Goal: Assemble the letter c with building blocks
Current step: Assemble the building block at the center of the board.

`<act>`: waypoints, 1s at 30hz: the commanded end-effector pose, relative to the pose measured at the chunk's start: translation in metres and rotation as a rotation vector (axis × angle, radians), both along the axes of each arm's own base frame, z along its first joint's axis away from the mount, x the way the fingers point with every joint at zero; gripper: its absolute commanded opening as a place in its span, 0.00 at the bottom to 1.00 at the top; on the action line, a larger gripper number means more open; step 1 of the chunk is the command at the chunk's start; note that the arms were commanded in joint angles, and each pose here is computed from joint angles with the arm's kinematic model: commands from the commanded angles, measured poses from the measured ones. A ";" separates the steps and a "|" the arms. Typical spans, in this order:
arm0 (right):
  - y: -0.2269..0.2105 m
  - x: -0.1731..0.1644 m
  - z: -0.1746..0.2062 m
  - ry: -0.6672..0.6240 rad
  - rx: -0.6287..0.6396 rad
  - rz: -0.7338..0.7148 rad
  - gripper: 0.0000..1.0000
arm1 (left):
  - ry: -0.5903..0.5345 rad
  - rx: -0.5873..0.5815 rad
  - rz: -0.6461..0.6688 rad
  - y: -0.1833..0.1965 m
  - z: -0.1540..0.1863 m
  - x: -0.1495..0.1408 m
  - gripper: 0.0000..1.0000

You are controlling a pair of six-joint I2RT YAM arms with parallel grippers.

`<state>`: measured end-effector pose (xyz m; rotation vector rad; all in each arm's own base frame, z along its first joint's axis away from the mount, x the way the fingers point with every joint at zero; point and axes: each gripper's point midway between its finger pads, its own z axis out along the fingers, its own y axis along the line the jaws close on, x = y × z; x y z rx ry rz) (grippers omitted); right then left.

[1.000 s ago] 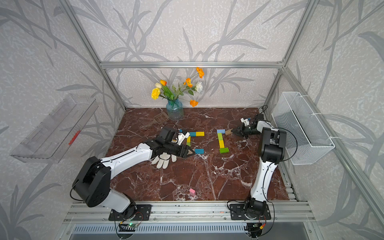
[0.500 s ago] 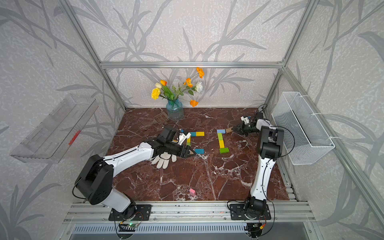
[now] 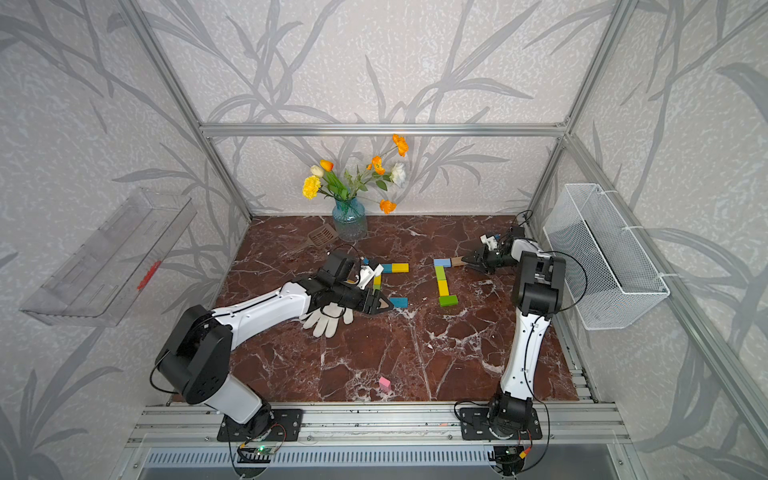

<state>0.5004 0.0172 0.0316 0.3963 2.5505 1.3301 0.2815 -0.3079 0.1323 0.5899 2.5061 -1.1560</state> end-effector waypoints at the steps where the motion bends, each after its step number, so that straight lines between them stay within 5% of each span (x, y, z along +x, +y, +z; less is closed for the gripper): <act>1: -0.005 0.003 -0.004 -0.003 -0.012 0.002 0.35 | -0.010 -0.014 -0.019 -0.004 0.008 0.004 0.65; 30: -0.028 0.013 0.015 -0.057 -0.196 -0.045 0.48 | -0.004 -0.008 -0.011 -0.004 0.006 0.006 0.65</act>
